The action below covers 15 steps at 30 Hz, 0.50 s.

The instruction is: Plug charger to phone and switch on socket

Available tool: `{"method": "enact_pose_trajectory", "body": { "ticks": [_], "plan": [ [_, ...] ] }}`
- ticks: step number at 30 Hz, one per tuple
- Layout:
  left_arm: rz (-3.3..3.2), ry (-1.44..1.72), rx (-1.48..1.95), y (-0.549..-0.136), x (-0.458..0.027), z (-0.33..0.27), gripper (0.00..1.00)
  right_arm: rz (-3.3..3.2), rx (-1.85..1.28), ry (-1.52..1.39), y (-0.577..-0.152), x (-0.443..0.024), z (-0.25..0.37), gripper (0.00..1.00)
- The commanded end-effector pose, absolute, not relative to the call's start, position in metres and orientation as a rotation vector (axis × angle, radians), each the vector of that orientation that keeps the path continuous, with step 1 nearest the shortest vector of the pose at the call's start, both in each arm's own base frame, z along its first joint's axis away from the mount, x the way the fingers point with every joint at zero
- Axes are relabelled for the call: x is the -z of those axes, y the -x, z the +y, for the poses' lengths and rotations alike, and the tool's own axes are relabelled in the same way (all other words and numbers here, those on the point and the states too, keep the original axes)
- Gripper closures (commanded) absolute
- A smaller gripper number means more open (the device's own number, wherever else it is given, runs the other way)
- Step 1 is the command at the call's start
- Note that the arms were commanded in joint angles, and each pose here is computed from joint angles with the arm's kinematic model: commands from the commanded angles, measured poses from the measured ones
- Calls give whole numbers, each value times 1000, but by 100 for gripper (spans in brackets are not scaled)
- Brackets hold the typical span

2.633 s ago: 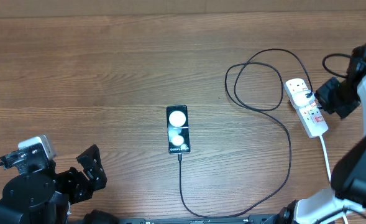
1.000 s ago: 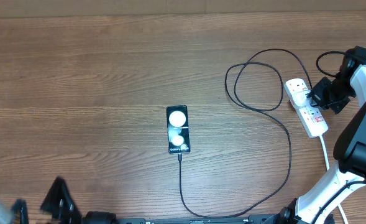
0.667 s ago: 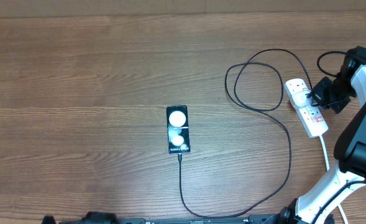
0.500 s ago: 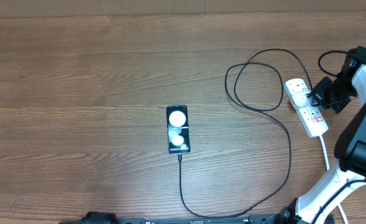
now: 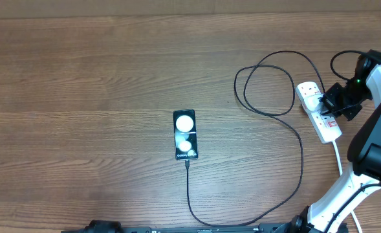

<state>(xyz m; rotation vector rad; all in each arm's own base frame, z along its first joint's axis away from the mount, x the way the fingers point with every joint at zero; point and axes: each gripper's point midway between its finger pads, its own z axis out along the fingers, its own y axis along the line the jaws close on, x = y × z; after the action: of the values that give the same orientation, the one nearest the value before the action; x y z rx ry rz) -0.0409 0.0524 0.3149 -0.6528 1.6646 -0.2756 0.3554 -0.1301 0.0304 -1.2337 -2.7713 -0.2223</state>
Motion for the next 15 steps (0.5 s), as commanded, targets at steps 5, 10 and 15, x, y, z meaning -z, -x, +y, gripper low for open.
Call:
{"method": "enact_pose_trajectory", "body": {
  "ticks": [5, 10, 15],
  "plan": [
    [1628, 708, 232, 46, -315, 52, 0, -3106, 184, 1357, -385, -161, -147, 96],
    [1616, 733, 210, 47, -315, 51, 1, -3483, 213, 1537, -380, -300, -145, 96],
    [1617, 731, 212, 47, -315, 51, 1, -3979, 464, 1599, -349, -453, -118, 96]
  ]
}}
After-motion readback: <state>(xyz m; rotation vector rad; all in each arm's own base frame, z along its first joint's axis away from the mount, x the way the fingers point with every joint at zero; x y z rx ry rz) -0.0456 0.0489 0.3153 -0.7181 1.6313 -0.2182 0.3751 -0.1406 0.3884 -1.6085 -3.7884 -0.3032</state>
